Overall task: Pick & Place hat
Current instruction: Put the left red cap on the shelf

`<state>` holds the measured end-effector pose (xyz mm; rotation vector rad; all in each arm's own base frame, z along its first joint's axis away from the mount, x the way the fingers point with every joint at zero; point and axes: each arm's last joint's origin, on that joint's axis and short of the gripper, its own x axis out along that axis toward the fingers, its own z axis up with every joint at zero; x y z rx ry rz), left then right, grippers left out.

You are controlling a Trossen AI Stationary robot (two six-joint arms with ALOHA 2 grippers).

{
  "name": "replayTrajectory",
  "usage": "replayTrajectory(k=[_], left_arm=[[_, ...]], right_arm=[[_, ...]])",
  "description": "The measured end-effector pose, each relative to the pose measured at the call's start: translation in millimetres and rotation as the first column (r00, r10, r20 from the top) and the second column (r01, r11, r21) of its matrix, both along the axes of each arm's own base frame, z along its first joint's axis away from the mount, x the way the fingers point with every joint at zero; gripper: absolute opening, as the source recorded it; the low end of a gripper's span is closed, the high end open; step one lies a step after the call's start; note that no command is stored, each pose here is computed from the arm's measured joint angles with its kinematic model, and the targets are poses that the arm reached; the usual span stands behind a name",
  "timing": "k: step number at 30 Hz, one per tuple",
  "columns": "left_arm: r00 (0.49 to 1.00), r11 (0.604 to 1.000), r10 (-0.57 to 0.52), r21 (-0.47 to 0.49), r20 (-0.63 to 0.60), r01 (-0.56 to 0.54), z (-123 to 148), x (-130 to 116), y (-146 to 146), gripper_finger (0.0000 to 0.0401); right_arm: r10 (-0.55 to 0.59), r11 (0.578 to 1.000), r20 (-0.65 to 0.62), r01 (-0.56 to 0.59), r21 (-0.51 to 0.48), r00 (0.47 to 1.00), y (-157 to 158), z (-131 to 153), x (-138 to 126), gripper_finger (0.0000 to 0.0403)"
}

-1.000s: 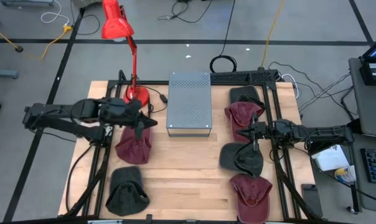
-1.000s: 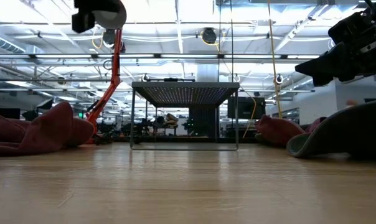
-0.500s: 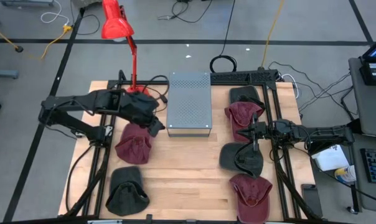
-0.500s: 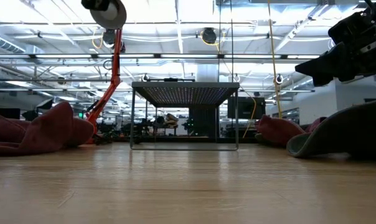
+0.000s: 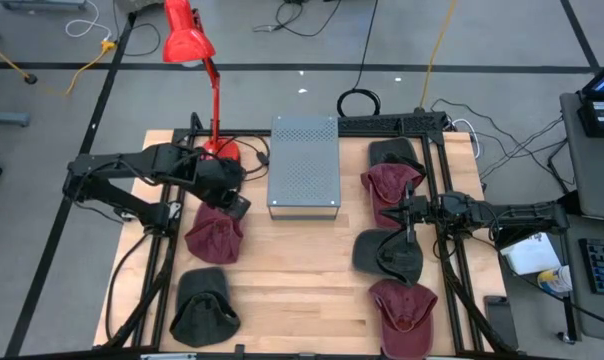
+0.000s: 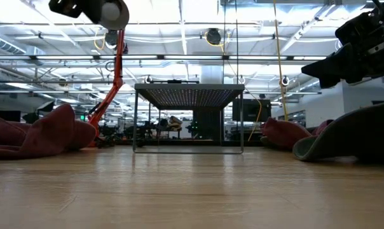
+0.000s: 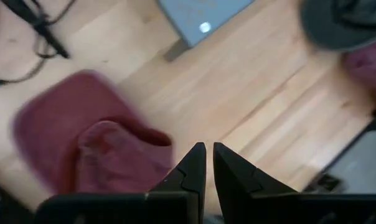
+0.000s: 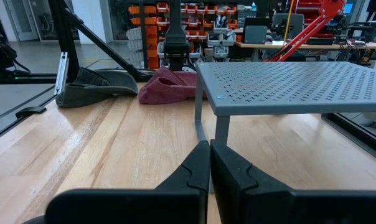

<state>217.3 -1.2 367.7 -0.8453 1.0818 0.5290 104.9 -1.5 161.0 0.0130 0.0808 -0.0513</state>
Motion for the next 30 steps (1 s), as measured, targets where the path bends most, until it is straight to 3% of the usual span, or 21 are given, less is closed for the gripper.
replayTrajectory(k=[3, 10, 21, 30], left_arm=[[0.997, 1.000, -0.022, 0.016, -0.067, 0.023, -2, -6, 0, 0.0033], [0.980, 0.998, 0.056, -0.006, -0.189, -0.058, -6, -18, 8, 0.0043], [0.952, 0.985, 0.141, -0.054, -0.270, -0.162, -14, -27, 28, 0.0186], [0.900, 0.974, 0.194, -0.035, -0.389, -0.225, -46, -33, 46, 0.0219]], right_arm=[[0.000, 1.000, 0.000, 0.000, 0.000, 1.000, 0, 0, 0, 0.0008], [0.000, 1.000, 0.000, 0.000, 0.000, 1.000, 0, 0, 0, 0.0009], [0.000, 1.000, 0.000, 0.000, 0.000, 1.000, 0, 0, 0, 0.0009], [0.000, 1.000, 0.001, 0.000, 0.000, 1.000, 0, 0, 0, 0.0009]])
